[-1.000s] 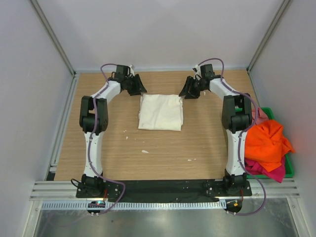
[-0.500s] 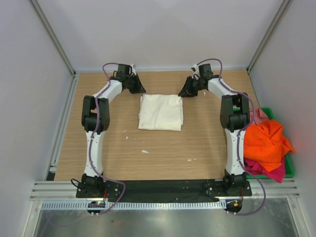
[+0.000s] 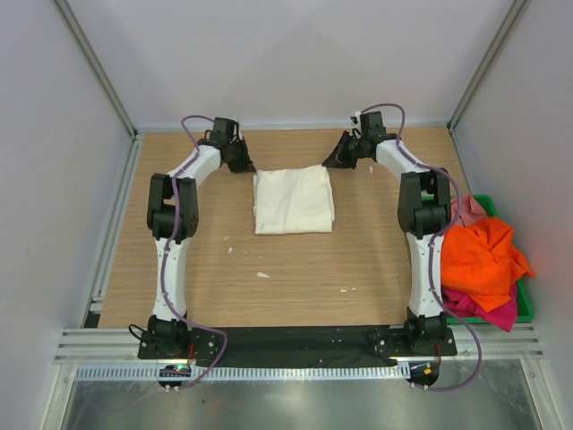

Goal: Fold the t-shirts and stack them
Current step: Fold the tshirt

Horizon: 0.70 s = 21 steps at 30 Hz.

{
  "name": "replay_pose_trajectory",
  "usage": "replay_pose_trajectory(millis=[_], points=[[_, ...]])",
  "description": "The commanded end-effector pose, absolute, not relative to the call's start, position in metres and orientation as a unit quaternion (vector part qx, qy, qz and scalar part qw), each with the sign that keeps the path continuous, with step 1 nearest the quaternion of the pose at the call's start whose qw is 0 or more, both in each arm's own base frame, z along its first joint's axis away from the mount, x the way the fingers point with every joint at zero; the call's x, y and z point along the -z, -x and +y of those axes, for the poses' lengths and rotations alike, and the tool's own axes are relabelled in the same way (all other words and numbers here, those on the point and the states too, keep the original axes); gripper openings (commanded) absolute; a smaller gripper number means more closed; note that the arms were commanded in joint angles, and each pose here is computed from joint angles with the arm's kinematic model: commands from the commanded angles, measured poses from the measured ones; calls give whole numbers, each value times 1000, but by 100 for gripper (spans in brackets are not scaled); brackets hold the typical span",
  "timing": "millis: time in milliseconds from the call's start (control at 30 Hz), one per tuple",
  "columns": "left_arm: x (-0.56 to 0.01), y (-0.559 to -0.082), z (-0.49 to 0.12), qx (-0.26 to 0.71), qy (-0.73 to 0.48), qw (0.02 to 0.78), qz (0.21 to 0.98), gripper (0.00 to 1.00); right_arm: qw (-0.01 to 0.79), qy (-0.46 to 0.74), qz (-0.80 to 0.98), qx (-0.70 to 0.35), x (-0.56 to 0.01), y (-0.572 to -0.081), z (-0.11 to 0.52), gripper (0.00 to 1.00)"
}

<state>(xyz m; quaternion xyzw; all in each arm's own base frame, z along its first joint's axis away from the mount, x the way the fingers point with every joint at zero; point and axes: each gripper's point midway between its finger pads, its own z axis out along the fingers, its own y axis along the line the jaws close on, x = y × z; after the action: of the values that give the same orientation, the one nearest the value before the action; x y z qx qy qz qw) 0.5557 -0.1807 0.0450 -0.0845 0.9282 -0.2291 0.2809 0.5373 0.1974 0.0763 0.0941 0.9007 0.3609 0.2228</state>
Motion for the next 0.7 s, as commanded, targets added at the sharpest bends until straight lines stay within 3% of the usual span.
replay_pose_trajectory(millis=[0,233,267,300,333,433,533,667], points=[[-64,-568,-165,197,88,308,927,0,255,-118,882,-379,-77,-570,197,1],[-78,-579,-160,203,88,321,921,0,244,-158,861,-418,-61,-597,193,2],[-82,-579,-163,212,85,320,920,4,244,-155,862,-416,-63,-599,193,8],[-90,-576,-166,224,80,319,917,27,246,-150,864,-412,-65,-599,192,16],[-95,-574,-167,227,79,322,916,39,249,-146,865,-411,-69,-598,191,30],[-105,-565,-175,258,68,325,907,49,257,-124,872,-398,-82,-593,185,53],[-102,-558,-192,303,51,302,902,53,267,-94,886,-368,-92,-583,177,66],[-94,-557,-210,324,28,295,899,58,262,-79,892,-359,-89,-571,175,68]])
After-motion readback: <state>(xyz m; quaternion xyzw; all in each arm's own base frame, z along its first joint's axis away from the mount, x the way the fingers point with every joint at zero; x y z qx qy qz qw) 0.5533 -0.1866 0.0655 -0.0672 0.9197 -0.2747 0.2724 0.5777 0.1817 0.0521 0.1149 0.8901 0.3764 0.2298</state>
